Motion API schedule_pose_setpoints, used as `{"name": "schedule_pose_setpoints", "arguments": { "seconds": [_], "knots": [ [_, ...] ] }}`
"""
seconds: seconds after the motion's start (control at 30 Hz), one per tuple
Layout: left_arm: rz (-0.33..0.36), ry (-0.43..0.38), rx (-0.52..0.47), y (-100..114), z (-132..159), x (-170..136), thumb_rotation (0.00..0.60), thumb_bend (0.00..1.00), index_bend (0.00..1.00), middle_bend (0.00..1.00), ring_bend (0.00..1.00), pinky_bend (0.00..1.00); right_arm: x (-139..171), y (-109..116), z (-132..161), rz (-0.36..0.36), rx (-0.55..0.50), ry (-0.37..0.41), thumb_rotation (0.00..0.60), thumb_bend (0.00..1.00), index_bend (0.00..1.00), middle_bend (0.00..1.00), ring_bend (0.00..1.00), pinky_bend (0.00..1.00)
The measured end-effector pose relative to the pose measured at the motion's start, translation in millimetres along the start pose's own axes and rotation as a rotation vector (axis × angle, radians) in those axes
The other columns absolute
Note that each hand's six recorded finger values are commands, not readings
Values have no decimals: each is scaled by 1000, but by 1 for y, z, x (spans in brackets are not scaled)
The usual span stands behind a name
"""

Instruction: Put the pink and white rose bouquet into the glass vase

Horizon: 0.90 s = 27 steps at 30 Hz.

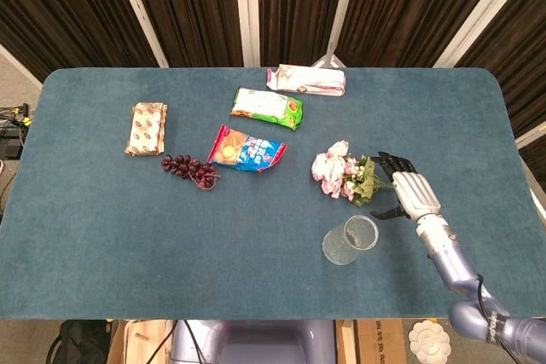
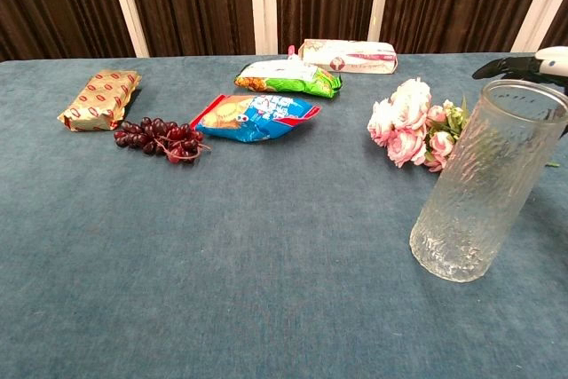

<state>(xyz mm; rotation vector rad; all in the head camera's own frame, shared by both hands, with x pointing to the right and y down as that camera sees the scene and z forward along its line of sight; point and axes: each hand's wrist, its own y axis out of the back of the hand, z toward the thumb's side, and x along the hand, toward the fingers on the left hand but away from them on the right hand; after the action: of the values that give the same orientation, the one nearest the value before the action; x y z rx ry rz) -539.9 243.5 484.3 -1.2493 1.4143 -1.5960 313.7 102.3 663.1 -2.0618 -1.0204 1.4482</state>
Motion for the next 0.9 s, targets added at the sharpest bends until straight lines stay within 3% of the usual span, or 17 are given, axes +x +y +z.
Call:
{"name": "schedule_pose_setpoints", "arguments": {
  "seconds": [0.63, 0.9],
  "knots": [
    [18, 12, 24, 1, -1, -2, 600, 188, 97, 0, 0, 0, -55, -26, 9, 63, -19, -51, 600, 96, 113, 54, 35, 0],
    [21, 15, 27, 1, -1, -2, 600, 188, 97, 0, 0, 0, -69, -31, 10, 72, -25, -70, 600, 94, 150, 106, 138, 0]
  ]
}}
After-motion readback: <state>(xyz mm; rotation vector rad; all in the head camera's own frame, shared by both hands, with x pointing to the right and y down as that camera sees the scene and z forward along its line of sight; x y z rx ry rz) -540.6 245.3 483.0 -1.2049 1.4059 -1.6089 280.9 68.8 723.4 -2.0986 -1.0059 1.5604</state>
